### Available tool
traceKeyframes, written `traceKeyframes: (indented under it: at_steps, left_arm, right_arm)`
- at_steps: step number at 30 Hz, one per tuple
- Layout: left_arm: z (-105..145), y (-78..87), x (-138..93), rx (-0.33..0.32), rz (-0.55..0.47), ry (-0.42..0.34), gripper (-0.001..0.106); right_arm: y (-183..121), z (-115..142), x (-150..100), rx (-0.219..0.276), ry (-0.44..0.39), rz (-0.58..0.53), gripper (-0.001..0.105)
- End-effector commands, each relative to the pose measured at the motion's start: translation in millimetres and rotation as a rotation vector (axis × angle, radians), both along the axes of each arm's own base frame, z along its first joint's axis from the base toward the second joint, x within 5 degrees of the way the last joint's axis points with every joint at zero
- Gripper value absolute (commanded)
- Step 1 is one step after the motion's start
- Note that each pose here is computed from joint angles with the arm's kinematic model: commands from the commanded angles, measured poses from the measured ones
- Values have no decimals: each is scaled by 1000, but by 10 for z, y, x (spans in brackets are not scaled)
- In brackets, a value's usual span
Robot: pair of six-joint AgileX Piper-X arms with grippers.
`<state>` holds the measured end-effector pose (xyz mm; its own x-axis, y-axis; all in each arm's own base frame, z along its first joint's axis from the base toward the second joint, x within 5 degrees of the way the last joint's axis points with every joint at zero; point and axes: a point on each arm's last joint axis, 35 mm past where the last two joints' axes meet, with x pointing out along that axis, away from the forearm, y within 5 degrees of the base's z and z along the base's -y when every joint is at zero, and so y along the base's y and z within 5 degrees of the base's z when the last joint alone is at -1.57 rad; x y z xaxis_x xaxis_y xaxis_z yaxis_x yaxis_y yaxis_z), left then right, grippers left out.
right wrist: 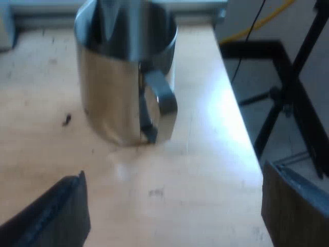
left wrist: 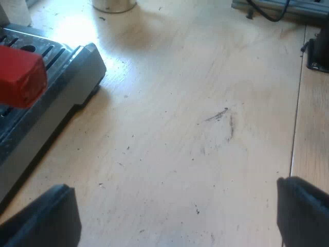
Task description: Place mug into machine
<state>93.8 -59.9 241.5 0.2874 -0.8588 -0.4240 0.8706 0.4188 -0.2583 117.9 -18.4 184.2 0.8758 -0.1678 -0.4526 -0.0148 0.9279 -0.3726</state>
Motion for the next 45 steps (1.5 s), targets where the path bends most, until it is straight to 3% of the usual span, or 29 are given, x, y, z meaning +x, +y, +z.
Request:
traceKeyframes:
  at_steps: [1, 6, 14, 31, 33, 41, 45]
  left_arm:
    - [23, -6, 5, -5, 2, -4, 80]
    - [8, -4, 2, -1, 5, 4, 80]
    - [8, -4, 2, -1, 5, 4, 80]
    - [-15, -10, 19, 7, 5, 25, 80]
    - [-23, -12, 26, 9, 5, 31, 80]
    - [-42, -19, 44, 15, 5, 48, 80]
    - [-42, -19, 44, 15, 5, 48, 80]
  right_arm:
    - [-19, 33, 81, -28, -68, -3, 67]
    - [-38, -29, 216, -19, -59, 6, 67]
    - [-51, -219, 462, 45, -28, 47, 67]
    - [-95, -530, 748, 39, -21, 44, 67]
    - [-94, -545, 767, 38, -22, 58, 67]
    - [-49, -523, 875, 114, -30, 211, 67]
    - [-42, -539, 871, 126, -19, 228, 67]
